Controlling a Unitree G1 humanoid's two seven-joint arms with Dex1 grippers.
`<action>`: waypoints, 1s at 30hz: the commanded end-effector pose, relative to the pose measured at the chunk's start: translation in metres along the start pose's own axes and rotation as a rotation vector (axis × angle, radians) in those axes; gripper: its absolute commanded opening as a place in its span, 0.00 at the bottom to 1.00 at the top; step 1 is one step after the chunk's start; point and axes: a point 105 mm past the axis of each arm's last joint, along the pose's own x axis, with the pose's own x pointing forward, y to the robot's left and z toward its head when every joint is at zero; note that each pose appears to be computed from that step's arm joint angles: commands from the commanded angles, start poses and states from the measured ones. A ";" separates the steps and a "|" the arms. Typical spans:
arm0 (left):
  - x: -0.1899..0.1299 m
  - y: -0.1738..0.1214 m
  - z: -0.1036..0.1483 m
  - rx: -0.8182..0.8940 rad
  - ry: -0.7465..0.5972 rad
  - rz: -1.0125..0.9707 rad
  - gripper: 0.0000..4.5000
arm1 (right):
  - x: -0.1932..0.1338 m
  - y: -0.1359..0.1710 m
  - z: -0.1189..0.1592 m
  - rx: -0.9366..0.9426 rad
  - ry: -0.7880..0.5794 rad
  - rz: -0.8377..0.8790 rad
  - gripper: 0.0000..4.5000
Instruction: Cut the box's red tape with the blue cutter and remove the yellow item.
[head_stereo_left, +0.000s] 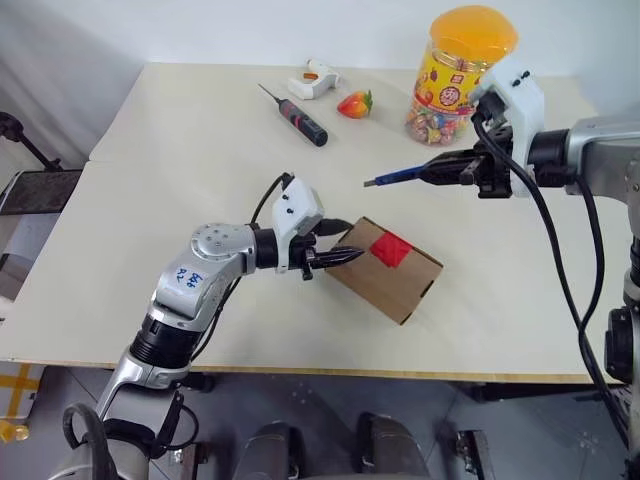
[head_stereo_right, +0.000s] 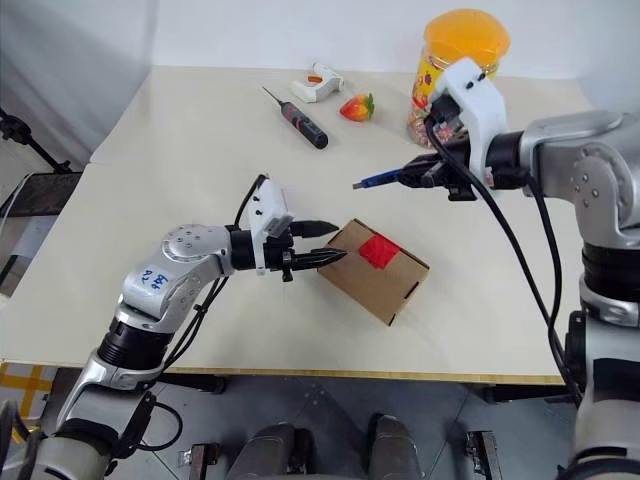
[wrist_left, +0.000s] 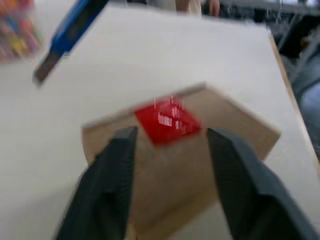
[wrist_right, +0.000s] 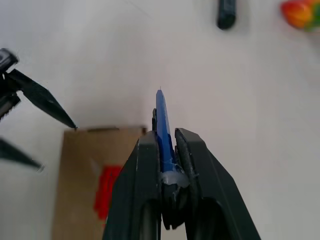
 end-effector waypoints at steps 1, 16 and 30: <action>0.007 0.004 0.006 0.025 0.050 -0.029 0.26 | -0.013 0.002 0.006 -0.059 -0.033 -0.039 0.03; 0.024 0.004 -0.012 -0.020 0.223 -0.071 0.00 | -0.008 0.013 -0.015 -0.069 0.023 -0.001 0.03; 0.024 0.009 -0.014 -0.033 0.241 -0.052 0.00 | -0.011 0.011 -0.033 -0.072 0.081 -0.004 0.03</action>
